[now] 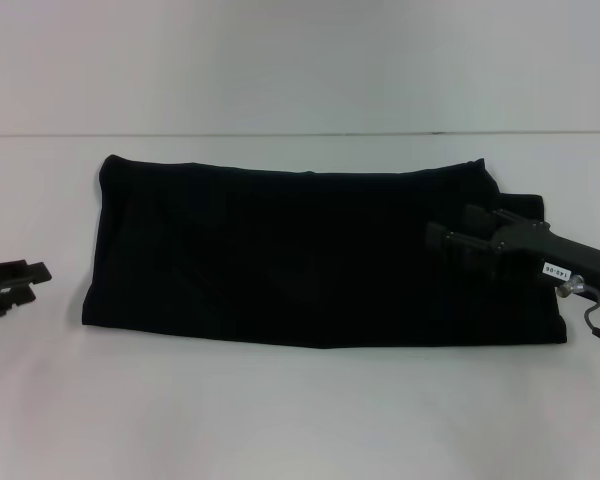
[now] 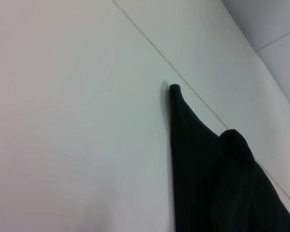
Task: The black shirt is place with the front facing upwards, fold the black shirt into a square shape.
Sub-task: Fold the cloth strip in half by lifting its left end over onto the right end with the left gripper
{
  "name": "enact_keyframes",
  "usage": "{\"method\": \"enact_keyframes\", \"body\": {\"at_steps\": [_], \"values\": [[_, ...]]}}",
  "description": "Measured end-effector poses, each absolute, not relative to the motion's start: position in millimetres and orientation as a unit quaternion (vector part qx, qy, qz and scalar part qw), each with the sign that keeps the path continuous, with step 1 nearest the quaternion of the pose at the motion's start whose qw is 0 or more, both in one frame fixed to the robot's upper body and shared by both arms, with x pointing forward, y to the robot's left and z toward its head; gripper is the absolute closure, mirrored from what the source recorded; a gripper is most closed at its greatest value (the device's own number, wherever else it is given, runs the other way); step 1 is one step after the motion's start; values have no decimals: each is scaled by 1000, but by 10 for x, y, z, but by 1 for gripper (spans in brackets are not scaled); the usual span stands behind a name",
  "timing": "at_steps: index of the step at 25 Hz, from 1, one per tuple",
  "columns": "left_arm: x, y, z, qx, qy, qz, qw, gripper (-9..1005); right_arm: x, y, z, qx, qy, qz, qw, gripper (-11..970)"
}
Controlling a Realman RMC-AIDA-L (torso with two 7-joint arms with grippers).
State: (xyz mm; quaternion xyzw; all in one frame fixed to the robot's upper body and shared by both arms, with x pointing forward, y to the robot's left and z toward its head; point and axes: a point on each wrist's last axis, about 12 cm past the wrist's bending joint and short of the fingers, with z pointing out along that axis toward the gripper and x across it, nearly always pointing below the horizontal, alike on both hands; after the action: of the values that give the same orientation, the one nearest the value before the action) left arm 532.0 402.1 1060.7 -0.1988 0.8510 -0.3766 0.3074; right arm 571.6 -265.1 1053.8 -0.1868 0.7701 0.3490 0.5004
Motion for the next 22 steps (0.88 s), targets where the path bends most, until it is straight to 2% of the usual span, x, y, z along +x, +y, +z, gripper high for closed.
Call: {"method": "enact_keyframes", "body": {"at_steps": [5, 8, 13, 16, 22], "values": [[5167, 3972, 10716, -200, 834, -454, 240, 626, 5724, -2647, 10543, -185, 770, 350, 500, 70], [5099, 3898, 10698, -215, 833, -474, 186, 564, 5729, -2657, 10549, -178, 771, 353, 499, 70], [5077, 3841, 10563, -262, 827, -469, 165, 334, 5718, -2660, 10532, -171, 773, 355, 496, 71], [5102, 3824, 10515, -278, 823, -465, 168, 101, 5710, -2651, 10523, -172, 774, 356, 495, 71], [5146, 3819, 10470, -310, 811, -462, 181, 43, 5707, -2644, 10514, -172, 775, 355, 493, 71]]}}
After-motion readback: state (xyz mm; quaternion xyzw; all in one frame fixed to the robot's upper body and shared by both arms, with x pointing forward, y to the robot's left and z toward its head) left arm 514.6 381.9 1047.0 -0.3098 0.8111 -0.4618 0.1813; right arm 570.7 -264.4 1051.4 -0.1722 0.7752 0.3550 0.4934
